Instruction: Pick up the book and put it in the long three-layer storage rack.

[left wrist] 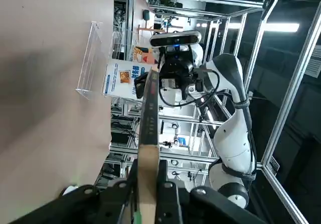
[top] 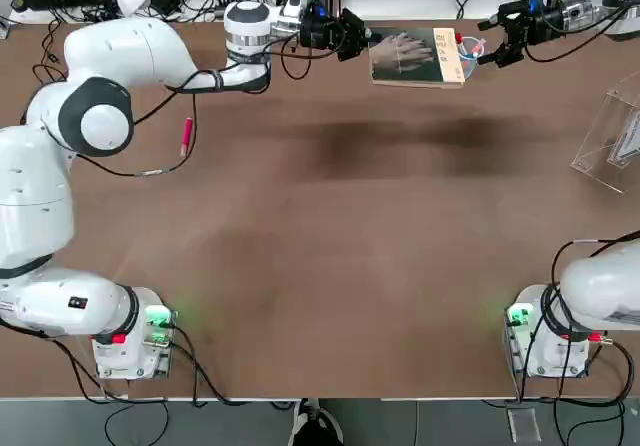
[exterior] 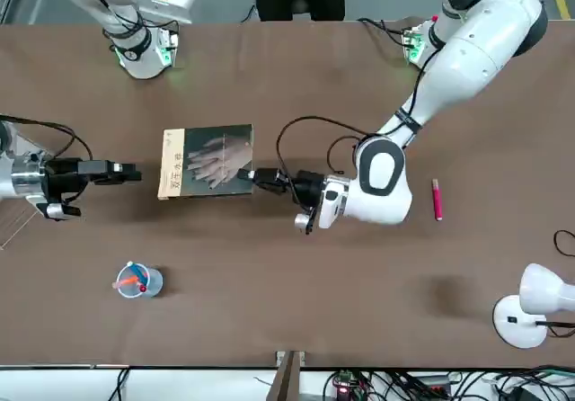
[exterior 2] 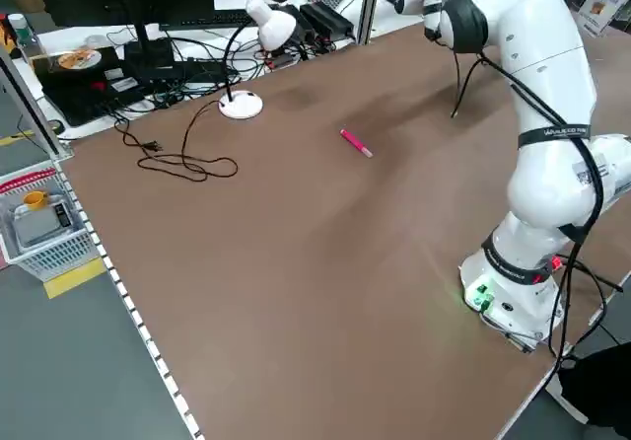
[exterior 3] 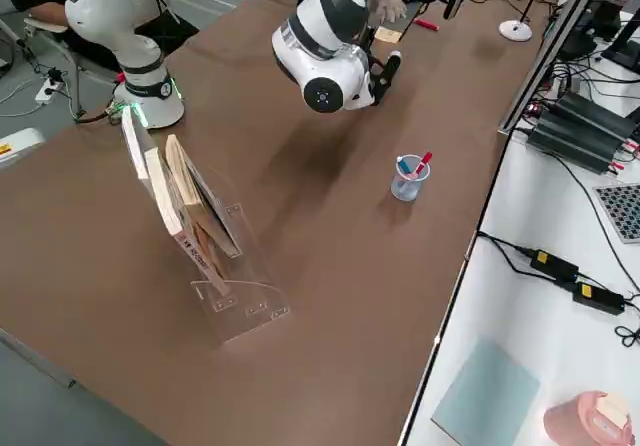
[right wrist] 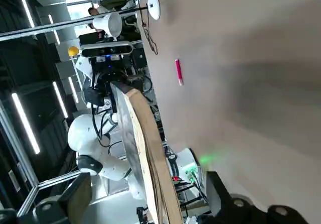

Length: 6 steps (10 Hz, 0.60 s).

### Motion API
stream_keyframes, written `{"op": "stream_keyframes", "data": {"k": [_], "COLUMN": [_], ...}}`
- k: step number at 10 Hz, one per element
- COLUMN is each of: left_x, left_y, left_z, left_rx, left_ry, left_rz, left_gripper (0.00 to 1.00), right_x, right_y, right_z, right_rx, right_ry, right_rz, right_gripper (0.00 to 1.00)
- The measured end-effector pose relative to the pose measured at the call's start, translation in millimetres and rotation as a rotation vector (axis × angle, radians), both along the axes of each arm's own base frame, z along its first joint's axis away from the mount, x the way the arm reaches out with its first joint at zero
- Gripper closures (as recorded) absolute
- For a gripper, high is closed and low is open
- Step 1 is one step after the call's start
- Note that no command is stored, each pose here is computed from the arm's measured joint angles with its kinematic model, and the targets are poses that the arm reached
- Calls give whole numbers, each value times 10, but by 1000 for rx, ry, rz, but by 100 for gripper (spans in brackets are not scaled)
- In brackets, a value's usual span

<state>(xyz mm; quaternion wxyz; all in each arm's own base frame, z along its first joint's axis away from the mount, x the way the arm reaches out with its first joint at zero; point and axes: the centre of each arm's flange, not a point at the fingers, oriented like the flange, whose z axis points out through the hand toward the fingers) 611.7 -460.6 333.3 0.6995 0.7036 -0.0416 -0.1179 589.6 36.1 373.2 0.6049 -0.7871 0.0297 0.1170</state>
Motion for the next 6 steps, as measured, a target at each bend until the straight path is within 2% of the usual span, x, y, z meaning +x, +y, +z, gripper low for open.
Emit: {"op": "stream_keyframes", "data": {"k": [6], "left_x": [-32], "left_y": [-42], "left_z": [-8], "left_rx": [-1], "left_ry": [-3], "left_rz": [-7], "left_gripper": [98], "right_x": [-203], "right_y": [69], "right_z": [-250], "right_rx": [57], "right_ry": [-24], "right_rz": [48], "right_gripper": [0]}}
